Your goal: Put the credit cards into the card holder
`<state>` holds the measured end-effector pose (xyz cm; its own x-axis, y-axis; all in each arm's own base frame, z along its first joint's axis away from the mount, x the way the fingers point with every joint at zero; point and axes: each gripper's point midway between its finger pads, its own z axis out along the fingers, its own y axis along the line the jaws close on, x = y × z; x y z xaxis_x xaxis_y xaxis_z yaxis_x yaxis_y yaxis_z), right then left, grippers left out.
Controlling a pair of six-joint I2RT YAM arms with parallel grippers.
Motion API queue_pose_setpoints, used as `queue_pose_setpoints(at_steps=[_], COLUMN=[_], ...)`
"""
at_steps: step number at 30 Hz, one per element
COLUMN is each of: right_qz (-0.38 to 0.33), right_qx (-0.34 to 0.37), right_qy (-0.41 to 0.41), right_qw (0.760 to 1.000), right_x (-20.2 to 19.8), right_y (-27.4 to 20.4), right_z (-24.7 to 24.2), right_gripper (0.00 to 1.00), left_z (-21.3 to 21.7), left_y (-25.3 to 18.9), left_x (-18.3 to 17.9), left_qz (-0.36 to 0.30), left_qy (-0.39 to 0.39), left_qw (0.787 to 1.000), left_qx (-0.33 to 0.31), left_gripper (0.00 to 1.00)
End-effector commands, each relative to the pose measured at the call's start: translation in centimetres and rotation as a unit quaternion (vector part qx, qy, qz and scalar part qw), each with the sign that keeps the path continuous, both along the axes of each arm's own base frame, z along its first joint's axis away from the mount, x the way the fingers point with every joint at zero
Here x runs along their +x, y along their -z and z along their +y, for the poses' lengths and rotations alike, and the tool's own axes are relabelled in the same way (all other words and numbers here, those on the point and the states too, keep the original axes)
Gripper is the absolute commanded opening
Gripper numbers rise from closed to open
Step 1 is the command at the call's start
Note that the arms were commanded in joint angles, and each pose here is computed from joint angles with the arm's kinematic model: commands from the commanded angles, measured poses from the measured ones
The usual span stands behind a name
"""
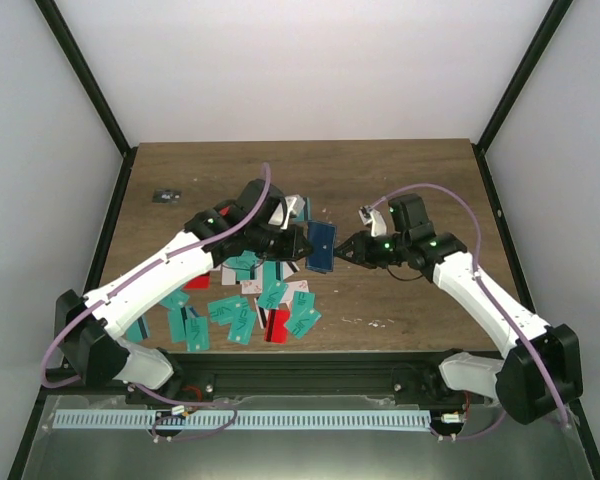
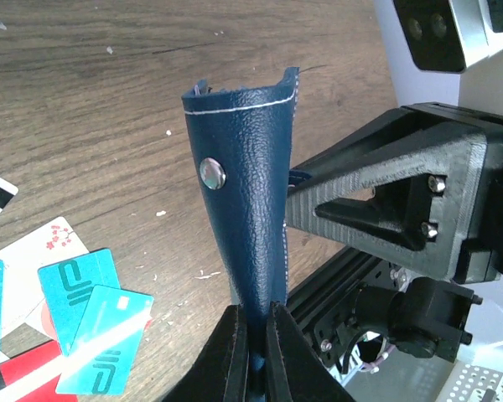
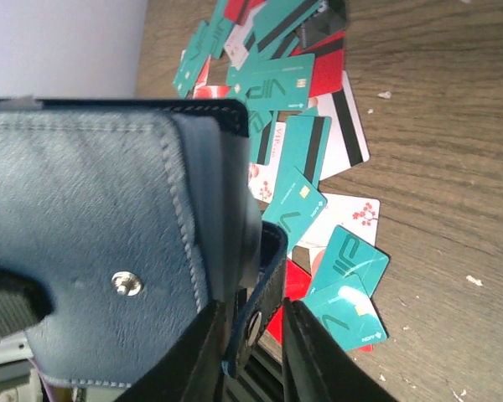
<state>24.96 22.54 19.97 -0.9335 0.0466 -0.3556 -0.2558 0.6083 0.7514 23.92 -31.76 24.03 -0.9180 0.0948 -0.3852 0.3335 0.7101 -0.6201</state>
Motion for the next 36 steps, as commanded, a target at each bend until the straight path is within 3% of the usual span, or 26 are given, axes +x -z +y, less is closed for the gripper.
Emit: queue_pose_setpoints(at_steps=[1,5,15,23,26,31,36], right_qz=[-0.005,0.006,0.088,0.155,0.160,0.145,0.128], right_qx=[-0.010,-0.020,-0.133,-0.173,-0.185,-0.189,-0.179], right_qy=[0.001,0.007,0.090,0.125,0.132,0.132,0.122], right_qw=[1.000,1.000,0.983,0.965,0.961,0.962,0.968], right_x=[0.5,0.1,-2.7,-5.7,-5.8,-5.5,-5.2], right_y=[-0.1,0.7,5.7,10.4,11.0,10.3,9.5], right_z=[0.2,-0.2,-4.9,-7.2,-7.6,-7.8,-7.4], right_gripper=[0.16,0.01,0.01,0.01,0.01,0.01,0.01], left_z=[-0.6,-1.1,-4.0,-7.9,-8.2,-6.6,-6.7], left_y=[-0.9,-0.2,5.8,12.9,15.0,16.4,15.2], left_x=[-0.3,-0.2,-0.9,-2.0,-2.2,-1.8,-2.4], left_qz=[-0.008,-0.001,0.060,0.109,0.116,0.089,0.056], left_qy=[0.009,0.013,0.025,0.063,0.062,0.034,0.048], left_qw=[1.000,0.999,0.996,0.992,0.991,0.992,0.991], left_qx=[-0.027,-0.030,-0.056,-0.021,0.003,0.084,0.108], left_gripper=[0.04,0.04,0.04,0.07,0.21,0.64,0.81])
